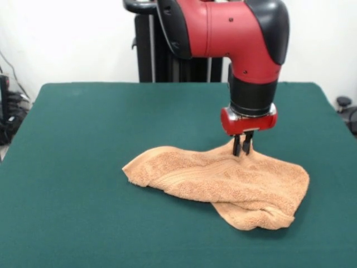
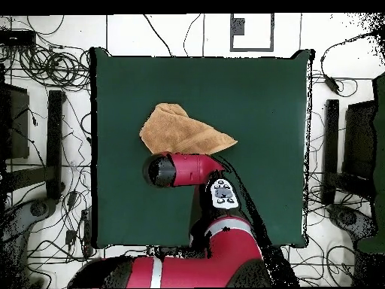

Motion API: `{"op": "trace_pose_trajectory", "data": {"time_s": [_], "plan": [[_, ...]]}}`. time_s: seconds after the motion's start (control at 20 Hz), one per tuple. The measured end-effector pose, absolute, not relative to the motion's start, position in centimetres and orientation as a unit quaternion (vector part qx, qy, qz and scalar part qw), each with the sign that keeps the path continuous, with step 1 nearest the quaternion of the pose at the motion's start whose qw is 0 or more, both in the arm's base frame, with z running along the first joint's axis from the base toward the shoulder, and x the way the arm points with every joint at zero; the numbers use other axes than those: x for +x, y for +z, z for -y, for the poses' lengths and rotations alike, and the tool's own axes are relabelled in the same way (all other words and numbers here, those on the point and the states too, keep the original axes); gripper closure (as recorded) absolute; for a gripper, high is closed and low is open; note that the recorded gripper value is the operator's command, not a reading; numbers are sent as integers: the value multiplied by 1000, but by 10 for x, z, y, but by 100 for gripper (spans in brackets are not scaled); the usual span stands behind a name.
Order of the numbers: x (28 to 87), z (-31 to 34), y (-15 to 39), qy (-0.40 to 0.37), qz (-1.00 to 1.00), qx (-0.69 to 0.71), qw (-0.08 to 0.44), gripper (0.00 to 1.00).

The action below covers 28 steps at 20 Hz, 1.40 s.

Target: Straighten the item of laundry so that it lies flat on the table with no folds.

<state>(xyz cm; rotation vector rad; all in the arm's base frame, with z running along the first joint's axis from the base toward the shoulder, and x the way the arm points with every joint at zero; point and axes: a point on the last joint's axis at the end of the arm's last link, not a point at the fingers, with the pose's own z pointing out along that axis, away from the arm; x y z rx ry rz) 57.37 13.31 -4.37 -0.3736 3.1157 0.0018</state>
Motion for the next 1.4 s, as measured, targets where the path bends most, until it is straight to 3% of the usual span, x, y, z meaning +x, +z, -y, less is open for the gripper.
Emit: {"op": "trace_pose_trajectory", "data": {"time_s": [0.95, 1.4], "plan": [[563, -136, -39, 0, -992, -123, -3, 100], [484, -164, -28, -3, -987, -146, -60, 100]]}}
